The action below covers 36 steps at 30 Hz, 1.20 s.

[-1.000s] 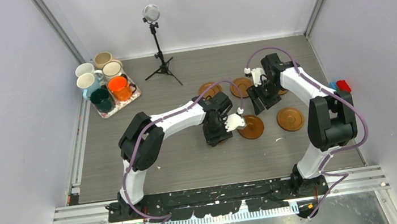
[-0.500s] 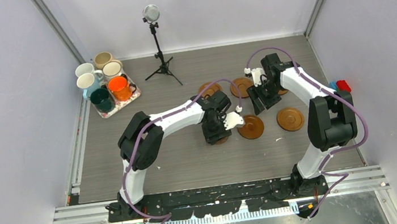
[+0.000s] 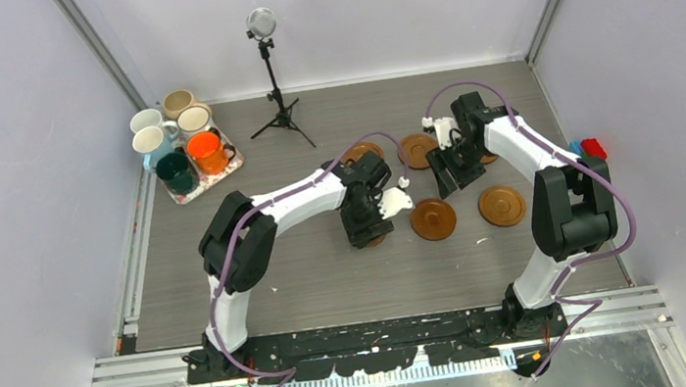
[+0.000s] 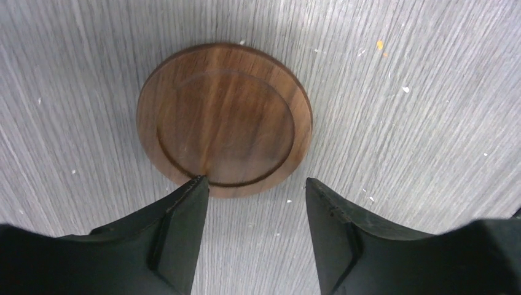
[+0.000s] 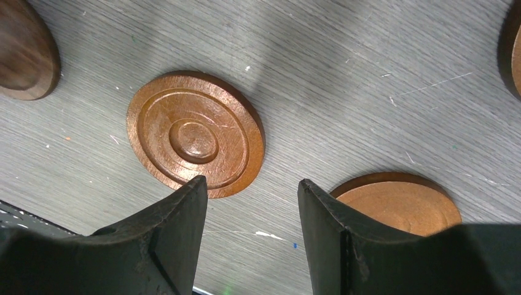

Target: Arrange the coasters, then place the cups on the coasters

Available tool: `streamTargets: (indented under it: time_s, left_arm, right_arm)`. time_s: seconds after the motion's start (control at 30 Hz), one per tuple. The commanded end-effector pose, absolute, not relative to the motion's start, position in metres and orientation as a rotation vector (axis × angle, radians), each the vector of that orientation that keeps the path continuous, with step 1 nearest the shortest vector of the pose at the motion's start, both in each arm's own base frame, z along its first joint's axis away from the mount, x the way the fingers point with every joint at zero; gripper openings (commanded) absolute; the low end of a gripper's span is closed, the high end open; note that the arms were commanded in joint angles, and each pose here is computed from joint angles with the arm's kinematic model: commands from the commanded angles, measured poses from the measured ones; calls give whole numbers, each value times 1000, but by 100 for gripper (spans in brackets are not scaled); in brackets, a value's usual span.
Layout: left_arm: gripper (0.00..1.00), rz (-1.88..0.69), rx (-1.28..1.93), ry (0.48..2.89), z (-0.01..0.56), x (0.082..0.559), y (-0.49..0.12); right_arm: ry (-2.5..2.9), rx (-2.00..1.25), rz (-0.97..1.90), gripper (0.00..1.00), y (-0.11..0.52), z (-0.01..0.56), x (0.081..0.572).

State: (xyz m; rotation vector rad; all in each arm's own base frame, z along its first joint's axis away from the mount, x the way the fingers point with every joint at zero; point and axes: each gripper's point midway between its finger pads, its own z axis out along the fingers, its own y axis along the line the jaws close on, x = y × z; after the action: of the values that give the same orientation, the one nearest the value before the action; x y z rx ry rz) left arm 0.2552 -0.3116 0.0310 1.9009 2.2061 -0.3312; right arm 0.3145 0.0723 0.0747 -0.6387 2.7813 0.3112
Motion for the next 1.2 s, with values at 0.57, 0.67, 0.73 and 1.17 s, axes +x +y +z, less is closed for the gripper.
streamTargets:
  time_s: [0.57, 0.67, 0.73, 1.17]
  left_arm:
    - [70, 55, 1187, 2180, 156, 415, -124]
    - [68, 122, 1123, 2171, 147, 434, -82]
    - [66, 190, 1101, 2155, 142, 448, -55]
    - [54, 388, 1153, 2155, 75, 494, 10]
  right_arm:
    - [2581, -574, 561, 68, 110, 146, 327]
    - [2565, -560, 580, 68, 112, 149, 323]
    - [2558, -550, 589, 69, 113, 150, 321]
    - [2575, -533, 581, 69, 111, 142, 315]
